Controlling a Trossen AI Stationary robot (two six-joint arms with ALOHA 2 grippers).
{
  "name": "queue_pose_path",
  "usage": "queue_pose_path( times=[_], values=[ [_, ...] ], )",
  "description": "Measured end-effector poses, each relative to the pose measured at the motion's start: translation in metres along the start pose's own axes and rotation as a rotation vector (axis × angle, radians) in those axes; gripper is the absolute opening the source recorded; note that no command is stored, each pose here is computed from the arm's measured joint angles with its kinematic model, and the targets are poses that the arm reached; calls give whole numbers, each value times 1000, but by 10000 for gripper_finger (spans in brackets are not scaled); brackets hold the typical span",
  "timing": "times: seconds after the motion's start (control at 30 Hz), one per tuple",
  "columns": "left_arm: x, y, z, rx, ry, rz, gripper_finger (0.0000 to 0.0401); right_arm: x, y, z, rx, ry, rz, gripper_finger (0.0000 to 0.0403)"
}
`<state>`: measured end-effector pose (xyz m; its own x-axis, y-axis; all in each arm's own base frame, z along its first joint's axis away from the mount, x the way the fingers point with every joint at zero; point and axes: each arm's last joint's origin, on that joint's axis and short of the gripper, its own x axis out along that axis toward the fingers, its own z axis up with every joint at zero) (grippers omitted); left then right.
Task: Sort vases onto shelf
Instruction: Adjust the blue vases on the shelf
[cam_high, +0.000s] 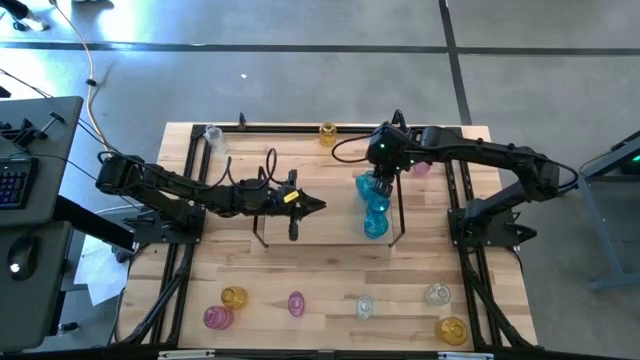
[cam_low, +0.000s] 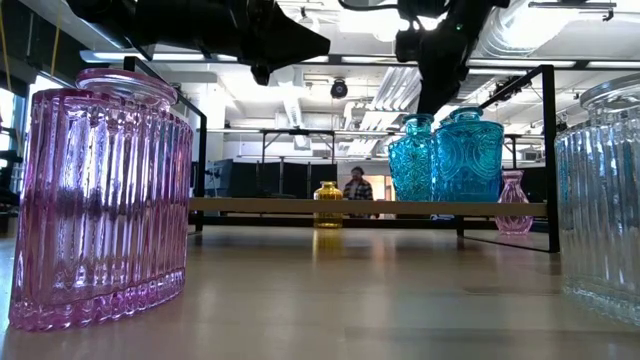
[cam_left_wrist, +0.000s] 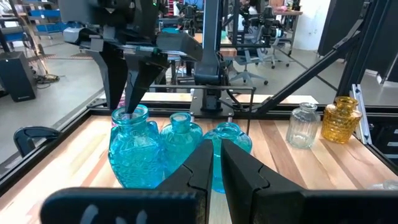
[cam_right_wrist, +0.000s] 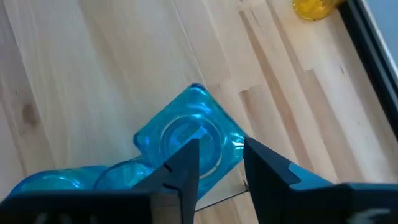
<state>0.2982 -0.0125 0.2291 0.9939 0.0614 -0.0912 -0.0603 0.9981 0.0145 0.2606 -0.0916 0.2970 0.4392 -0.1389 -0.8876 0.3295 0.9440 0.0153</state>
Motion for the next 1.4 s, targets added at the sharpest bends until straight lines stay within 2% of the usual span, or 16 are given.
queue_pose_path(
  times=[0.3, 0.63, 1.13, 1.4],
  values=[
    [0, 0, 0, 0, 0, 0, 21, 1, 0, -1, 5, 15, 19, 64],
    [0, 0, 0, 0, 0, 0, 21, 1, -7, -1, 73, 14, 9, 4],
    [0, 0, 0, -3, 0, 0, 21, 1, -11, -1, 301, 8, -67, 6],
    [0, -1, -1, -10, 5, -3, 21, 0, -8, -3, 375, 22, -92, 7]
  ],
)
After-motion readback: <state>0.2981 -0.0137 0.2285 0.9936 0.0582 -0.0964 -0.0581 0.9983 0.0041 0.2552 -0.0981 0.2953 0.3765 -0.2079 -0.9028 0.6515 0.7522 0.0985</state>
